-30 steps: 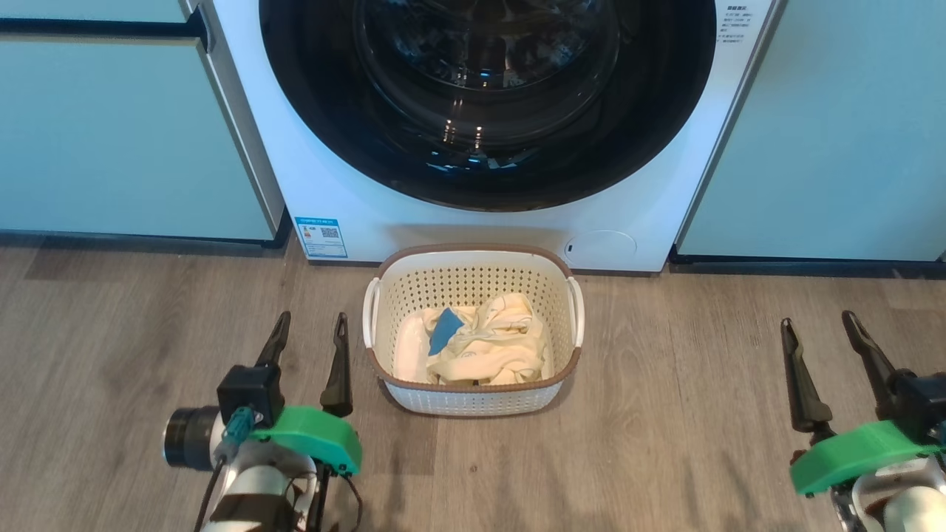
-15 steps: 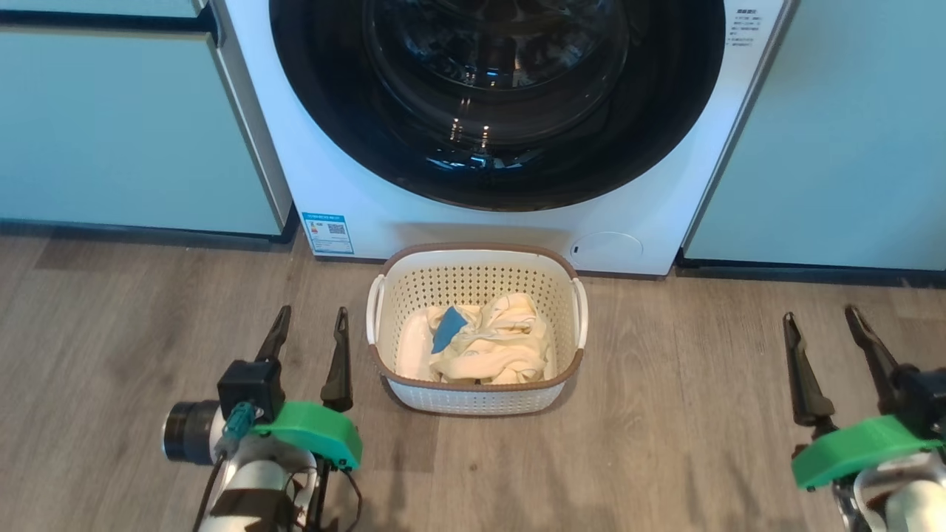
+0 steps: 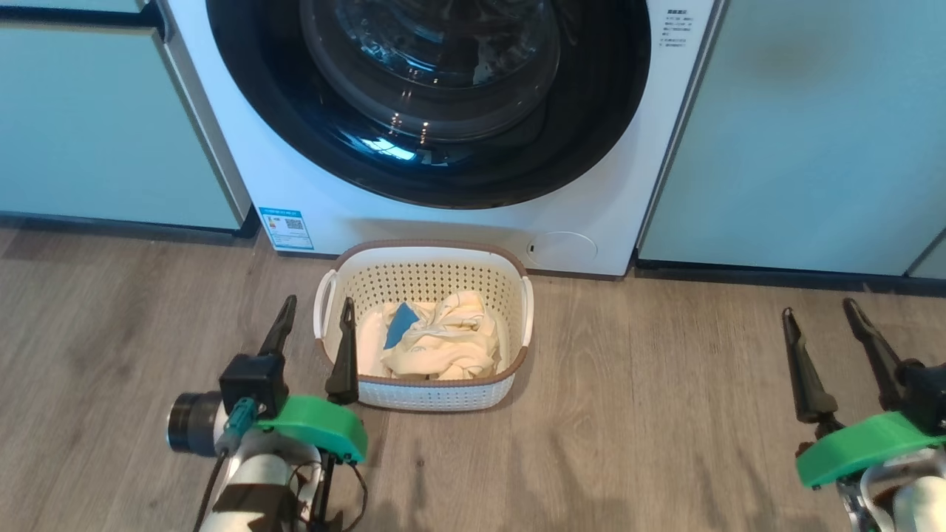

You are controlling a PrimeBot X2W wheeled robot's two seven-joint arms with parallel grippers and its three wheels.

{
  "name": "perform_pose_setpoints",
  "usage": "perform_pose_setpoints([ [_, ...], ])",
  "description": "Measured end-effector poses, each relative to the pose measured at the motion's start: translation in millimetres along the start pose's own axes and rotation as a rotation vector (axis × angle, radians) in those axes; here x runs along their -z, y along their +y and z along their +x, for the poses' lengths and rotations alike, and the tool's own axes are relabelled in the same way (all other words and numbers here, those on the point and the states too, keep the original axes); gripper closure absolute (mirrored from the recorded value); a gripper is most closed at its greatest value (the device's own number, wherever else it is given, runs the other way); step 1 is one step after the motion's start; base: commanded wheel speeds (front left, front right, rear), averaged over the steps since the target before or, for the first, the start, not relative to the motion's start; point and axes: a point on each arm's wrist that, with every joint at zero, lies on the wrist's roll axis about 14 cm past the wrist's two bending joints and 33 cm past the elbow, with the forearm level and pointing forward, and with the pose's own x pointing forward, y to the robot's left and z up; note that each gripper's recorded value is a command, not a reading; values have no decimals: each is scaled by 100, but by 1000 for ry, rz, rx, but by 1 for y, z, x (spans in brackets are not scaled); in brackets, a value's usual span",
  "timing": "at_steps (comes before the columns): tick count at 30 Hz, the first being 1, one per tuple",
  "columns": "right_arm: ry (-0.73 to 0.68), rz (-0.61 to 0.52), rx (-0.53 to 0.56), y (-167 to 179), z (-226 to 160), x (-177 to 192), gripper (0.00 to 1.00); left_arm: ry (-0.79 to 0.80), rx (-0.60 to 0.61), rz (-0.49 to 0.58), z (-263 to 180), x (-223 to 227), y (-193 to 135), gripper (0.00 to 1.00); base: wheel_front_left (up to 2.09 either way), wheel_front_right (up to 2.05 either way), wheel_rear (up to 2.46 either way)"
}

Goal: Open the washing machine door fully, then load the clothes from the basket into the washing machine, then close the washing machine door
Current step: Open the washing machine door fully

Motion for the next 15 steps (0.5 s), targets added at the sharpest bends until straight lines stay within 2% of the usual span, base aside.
perform_pose_setpoints([
  [6, -2, 1, 2, 0, -1, -1, 0, -2, 1, 3, 0, -1, 0, 0, 35, 35, -70],
  [15, -3, 2, 7, -1, -1, -1, 0, 0, 2, 3, 1, 0, 0, 0, 1, 1, -2],
])
